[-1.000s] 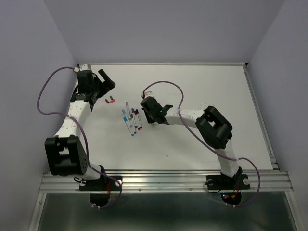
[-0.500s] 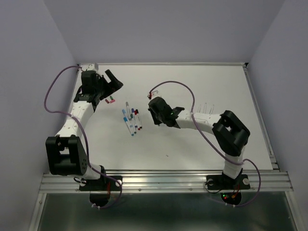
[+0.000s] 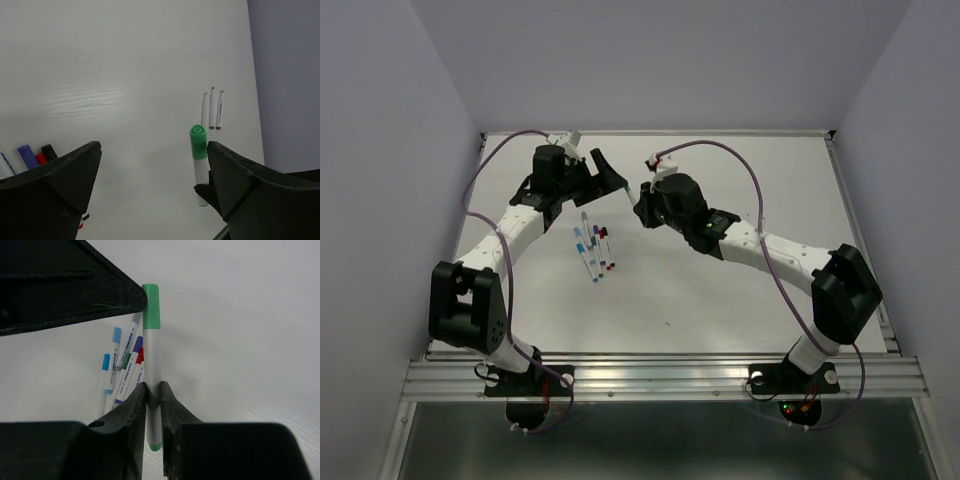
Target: Open the pen caps
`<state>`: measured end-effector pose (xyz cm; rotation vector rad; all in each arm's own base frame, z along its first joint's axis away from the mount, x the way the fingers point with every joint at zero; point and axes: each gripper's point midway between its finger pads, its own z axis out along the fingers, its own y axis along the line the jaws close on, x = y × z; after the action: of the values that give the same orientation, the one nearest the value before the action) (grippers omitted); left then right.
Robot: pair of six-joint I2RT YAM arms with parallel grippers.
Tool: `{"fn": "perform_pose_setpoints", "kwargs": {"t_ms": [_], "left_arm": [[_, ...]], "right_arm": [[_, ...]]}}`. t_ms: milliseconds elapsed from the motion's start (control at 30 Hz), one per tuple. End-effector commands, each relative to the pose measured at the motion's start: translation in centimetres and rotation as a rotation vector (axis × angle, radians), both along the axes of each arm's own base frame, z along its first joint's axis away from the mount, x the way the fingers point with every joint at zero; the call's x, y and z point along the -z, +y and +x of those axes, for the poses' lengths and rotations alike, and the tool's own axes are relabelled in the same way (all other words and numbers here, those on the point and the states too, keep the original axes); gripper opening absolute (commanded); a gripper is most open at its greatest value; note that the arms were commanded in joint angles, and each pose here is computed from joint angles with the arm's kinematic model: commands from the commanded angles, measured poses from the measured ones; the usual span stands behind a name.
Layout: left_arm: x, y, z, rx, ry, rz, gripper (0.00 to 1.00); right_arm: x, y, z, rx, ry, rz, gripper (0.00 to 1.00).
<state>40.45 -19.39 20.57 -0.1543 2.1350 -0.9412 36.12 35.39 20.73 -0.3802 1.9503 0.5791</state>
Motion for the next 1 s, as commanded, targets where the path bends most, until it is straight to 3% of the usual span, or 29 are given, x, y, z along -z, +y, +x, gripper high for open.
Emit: {"fn": "perform_pose_setpoints", "kwargs": {"t_ms": [0, 233, 333, 367, 567, 667, 700, 767, 967], "left_arm": [[-4.7, -1.9, 0.8, 0.037, -0.113, -0.071, 0.98], [-4.3, -3.2, 0.8, 0.058, -0.097, -0.081, 0.93], [-4.1, -3.5, 0.9, 0.062, -0.091, -0.084, 0.73], [-3.9, -3.6, 1.0, 0.064, -0.085, -0.085, 0.59], [-3.7, -4.7, 1.0, 0.095, -0.063, -0.110, 0.46], [-3.8, -5.2, 0.8, 0.114, -0.064, -0.120, 0.35], [-3.8, -5.3, 0.8, 0.118, -0.064, -0.123, 0.18], [-3.8, -5.3, 0.8, 0.118, -0.066, -0.121, 0.00], [-4.1, -4.5, 1.5, 0.059, -0.085, -0.100, 0.00]], "right_arm": [[-2.2, 0.5, 0.7, -0.016, -0.060, 0.062, 0.01], [-2.7, 1.3, 0.9, -0.041, -0.067, 0.074, 0.01], [-3.1, 1.6, 0.8, -0.051, -0.075, 0.088, 0.01], [-3.1, 1.6, 0.9, -0.048, -0.074, 0.091, 0.01], [-3.3, 1.8, 1.3, -0.043, -0.087, 0.101, 0.01], [-3.0, 1.6, 1.8, -0.025, -0.084, 0.100, 0.01], [-3.1, 1.6, 1.9, -0.024, -0.085, 0.103, 0.01], [-3.1, 1.7, 2.0, -0.023, -0.086, 0.103, 0.01], [-1.9, 1.4, 1.6, -0.050, -0.063, 0.088, 0.01]]}}
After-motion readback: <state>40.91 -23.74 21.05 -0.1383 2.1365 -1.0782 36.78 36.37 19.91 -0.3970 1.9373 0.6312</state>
